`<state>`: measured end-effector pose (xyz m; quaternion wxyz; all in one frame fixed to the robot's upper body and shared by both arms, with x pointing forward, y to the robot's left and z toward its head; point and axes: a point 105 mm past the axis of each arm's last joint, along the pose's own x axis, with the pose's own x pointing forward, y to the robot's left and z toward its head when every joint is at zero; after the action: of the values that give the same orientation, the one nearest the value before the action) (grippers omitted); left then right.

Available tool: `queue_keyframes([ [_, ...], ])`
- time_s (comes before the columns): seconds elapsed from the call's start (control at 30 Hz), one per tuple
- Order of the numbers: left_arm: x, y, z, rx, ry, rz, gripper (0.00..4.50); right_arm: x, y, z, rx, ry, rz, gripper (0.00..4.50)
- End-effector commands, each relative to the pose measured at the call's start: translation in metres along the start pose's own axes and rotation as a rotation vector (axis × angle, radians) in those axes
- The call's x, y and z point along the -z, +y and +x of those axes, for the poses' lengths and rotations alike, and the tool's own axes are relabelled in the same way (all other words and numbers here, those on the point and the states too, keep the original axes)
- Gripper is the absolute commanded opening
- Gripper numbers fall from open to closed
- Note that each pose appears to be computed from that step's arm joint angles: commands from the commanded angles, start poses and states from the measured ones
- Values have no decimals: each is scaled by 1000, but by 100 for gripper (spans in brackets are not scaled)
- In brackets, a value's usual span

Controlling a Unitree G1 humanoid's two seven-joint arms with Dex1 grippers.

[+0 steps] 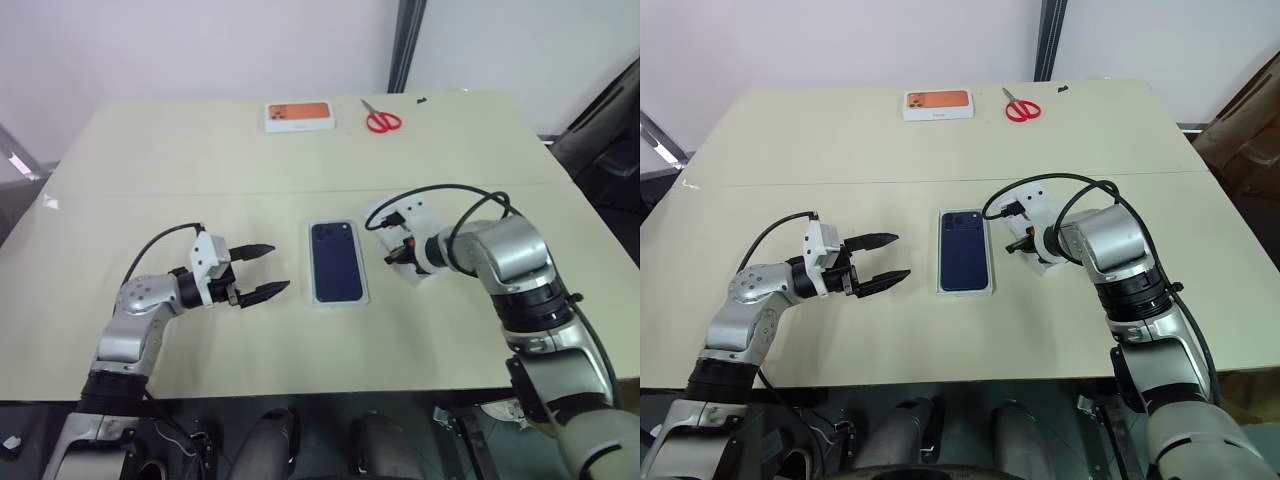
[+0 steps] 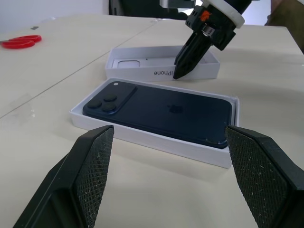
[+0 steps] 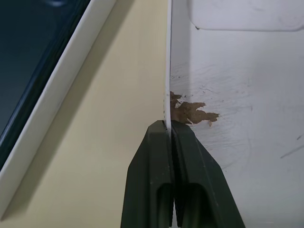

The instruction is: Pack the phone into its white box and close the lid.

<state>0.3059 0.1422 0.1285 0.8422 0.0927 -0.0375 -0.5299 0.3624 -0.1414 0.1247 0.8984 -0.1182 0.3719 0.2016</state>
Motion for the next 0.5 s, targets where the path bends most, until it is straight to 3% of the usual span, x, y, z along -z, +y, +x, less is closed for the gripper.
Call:
queue_keyframes([
  [0.03, -10, 4, 0, -9, -13, 40, 390, -25, 1, -7, -28, -131, 100, 7],
  [0.17, -12, 10, -3, -39, -15, 39, 390, -60, 11, -16, -97, -350, 50, 7],
  [0.4, -20, 24, -7, -102, -37, 30, 390, -105, 40, -34, -374, -645, 254, 7],
  [0.5, -26, 32, -9, -136, -48, 29, 390, -112, 57, -38, -509, -680, 366, 7],
])
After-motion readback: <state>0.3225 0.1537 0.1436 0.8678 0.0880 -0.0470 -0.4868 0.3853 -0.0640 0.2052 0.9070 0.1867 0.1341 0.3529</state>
